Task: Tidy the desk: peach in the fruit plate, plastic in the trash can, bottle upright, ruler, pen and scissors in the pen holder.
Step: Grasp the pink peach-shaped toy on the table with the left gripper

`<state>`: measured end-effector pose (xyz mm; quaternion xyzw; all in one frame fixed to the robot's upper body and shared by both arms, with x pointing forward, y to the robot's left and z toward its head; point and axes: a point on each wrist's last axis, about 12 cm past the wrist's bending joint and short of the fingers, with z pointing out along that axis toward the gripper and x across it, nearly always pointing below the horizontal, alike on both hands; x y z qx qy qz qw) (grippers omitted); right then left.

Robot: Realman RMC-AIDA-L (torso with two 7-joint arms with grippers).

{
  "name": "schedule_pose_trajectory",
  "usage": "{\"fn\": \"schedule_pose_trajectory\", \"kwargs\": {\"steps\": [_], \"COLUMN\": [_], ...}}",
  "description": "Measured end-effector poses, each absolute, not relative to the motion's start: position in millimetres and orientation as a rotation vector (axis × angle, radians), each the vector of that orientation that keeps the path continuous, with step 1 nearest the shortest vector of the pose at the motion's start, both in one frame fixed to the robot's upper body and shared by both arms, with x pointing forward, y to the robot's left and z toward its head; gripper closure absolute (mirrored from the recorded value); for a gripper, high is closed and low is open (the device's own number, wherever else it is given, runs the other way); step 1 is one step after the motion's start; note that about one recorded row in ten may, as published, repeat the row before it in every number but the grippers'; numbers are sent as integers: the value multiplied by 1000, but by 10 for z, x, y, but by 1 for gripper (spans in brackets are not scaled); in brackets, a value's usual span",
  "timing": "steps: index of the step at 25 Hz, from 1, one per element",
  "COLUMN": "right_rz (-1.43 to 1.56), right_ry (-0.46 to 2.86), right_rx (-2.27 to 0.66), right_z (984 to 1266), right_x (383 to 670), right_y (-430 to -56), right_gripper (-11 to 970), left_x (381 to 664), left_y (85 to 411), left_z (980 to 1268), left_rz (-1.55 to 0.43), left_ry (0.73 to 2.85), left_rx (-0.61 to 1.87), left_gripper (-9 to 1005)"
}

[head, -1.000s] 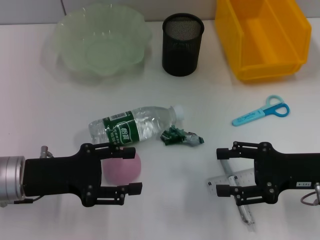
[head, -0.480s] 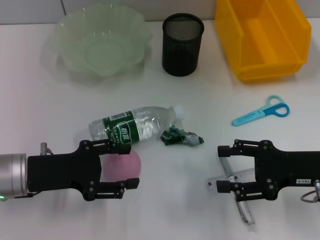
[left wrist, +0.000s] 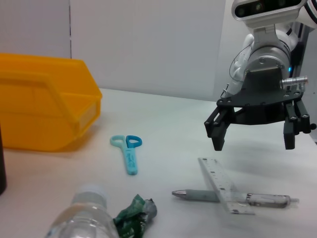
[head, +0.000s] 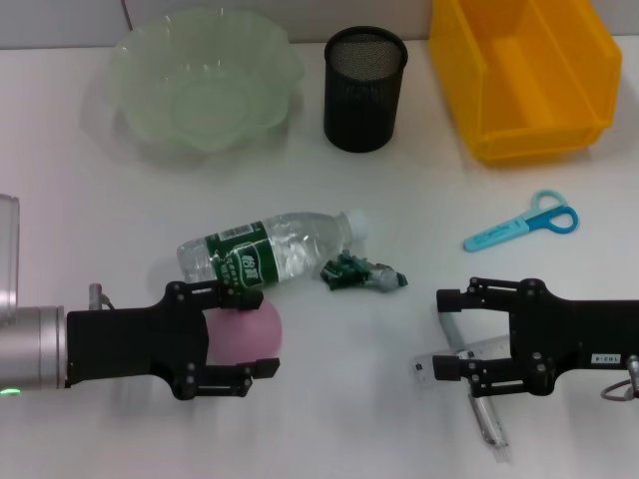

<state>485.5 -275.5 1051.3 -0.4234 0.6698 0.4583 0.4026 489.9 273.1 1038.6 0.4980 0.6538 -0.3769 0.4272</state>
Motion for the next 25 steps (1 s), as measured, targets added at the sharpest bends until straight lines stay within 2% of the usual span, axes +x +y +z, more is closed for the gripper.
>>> {"fn": "schedule_pose_trajectory", "kwargs": {"steps": [23,25], "right_rz": [1151,1151], "right_ry": [1707,1707], "right_rx": [-1058,-1058], "right_z": [10511,10511], "right_x": [4869,4869], "right_y": [-2767,-2767], "right_gripper": [164,165], "left_x": [4916,4906], "left_y": [2703,2710], "left_z": [10267,10257], "left_rz": [-813,-801], "left_ry": [1640,1634], "left_rx": [1306,1315], "left_gripper": [223,269]}}
